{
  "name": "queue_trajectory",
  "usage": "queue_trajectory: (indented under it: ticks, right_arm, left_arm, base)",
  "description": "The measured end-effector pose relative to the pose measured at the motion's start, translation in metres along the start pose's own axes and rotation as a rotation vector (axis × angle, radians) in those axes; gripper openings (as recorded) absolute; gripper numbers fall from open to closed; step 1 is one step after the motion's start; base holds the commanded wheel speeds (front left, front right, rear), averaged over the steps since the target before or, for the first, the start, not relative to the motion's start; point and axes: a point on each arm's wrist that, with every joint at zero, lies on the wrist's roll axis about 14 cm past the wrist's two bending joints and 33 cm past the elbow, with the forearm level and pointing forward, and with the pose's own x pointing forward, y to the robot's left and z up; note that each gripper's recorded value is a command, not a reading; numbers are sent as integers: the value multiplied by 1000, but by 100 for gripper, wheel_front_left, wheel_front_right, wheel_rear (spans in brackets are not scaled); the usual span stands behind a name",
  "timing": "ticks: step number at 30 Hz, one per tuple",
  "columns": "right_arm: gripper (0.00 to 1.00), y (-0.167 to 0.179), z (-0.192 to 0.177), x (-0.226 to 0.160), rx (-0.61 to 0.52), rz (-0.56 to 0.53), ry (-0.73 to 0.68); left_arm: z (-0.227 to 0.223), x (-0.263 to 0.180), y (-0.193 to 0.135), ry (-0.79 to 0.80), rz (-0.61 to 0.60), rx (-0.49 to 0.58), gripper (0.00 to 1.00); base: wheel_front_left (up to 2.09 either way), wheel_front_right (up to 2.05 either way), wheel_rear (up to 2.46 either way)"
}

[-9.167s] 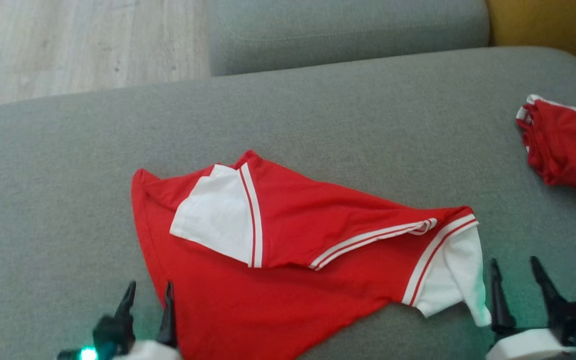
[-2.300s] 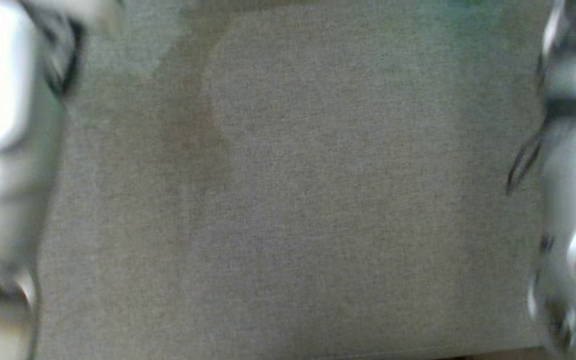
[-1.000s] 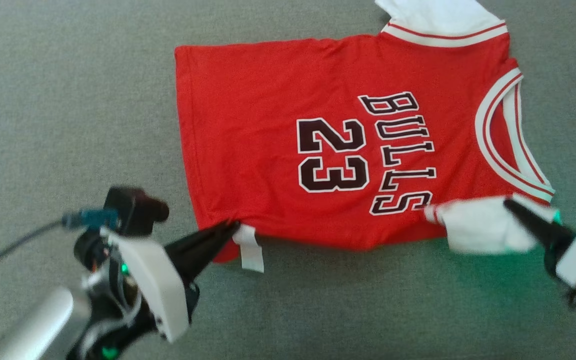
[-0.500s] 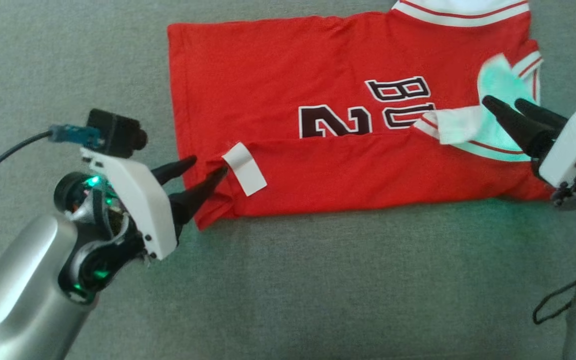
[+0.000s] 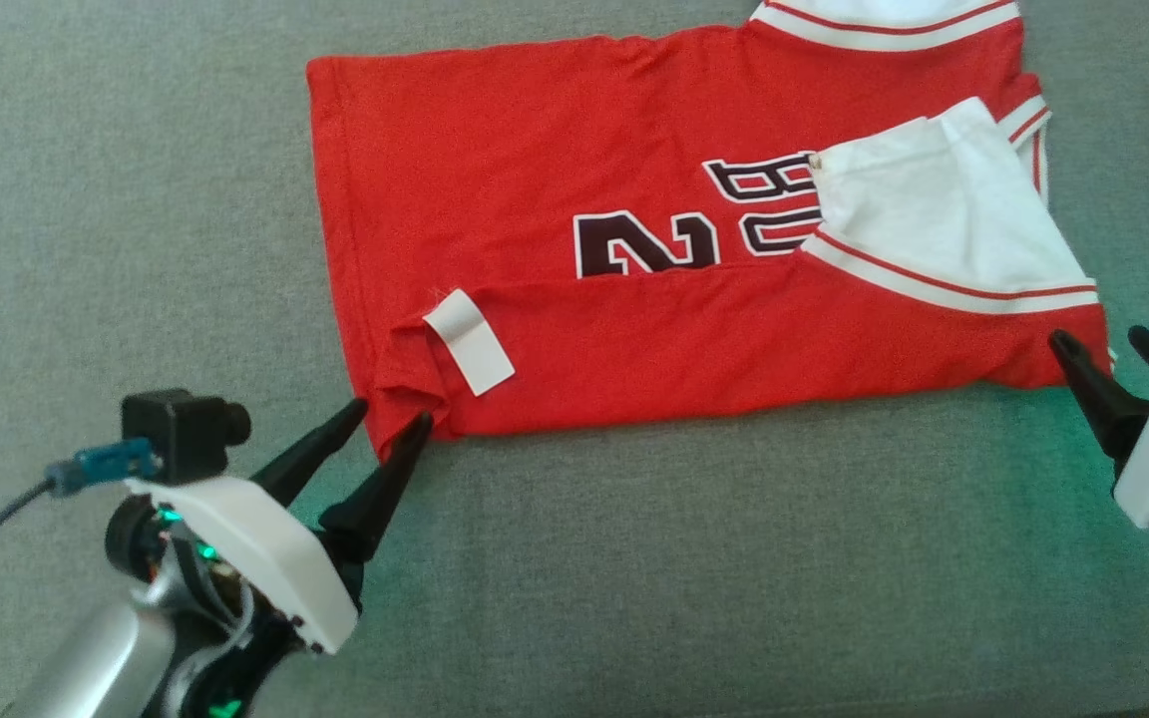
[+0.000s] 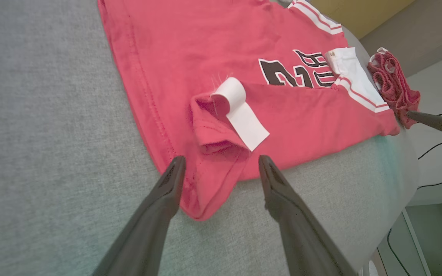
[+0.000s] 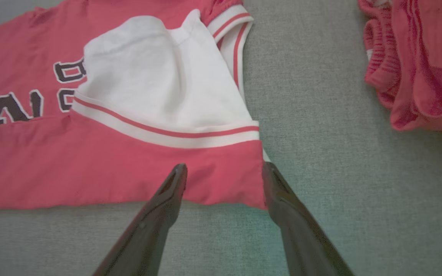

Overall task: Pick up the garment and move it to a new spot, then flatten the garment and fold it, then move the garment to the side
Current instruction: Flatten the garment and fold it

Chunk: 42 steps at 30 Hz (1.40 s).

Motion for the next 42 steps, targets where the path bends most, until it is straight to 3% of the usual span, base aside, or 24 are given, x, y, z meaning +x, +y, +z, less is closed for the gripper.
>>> queue_trajectory:
  ticks: [9, 20, 21, 22, 24, 25, 26, 27, 28, 29, 36, 42]
  right_arm:
    - [100, -21, -14, 22, -88, -64, 52]
    - [100, -21, -27, 31, -122, -64, 91]
    - [100, -20, -28, 32, -124, -61, 96]
    - [100, -19, -29, 33, -125, -59, 101]
    - [100, -19, -33, 35, -124, -56, 115]
    - [100, -19, -33, 37, -123, -56, 119]
    - [83, -19, -33, 39, -122, -55, 122]
    - [47, -18, -33, 40, -120, -51, 125]
    - [27, -17, -33, 41, -117, -45, 127]
    - [0, -15, -31, 43, -104, -31, 125]
    - [0, -12, -28, 35, -48, 30, 143]
    - [0, -31, -28, -2, -55, 39, 194]
  left_arm:
    - [-26, 9, 11, 56, 44, 0, 100]
    - [-25, 20, 14, 65, 55, 74, 100]
    - [-25, 21, 15, 67, 55, 74, 95]
    - [-25, 23, 16, 67, 57, 74, 47]
    - [-24, 24, 19, 66, 63, 76, 0]
    - [-24, 25, 20, 66, 63, 73, 0]
    - [-24, 25, 19, 67, 53, 71, 0]
    - [-24, 25, 18, 67, 45, 63, 0]
    - [-24, 24, 17, 65, 41, 51, 0]
    - [-22, 22, 15, 56, 23, 20, 0]
    - [-10, 7, 4, 18, -50, -86, 0]
    - [-20, -23, -13, 19, -128, -183, 0]
  base:
    - [0, 0, 0]
    - [0, 0, 0]
    - [0, 0, 0]
    - [0, 0, 0]
    - [0, 0, 0]
    - [0, 0, 0]
    - [0, 0, 0]
    - [0, 0, 0]
    - [0, 0, 0]
    - [0, 0, 0]
    - [0, 0, 0]
    - [0, 0, 0]
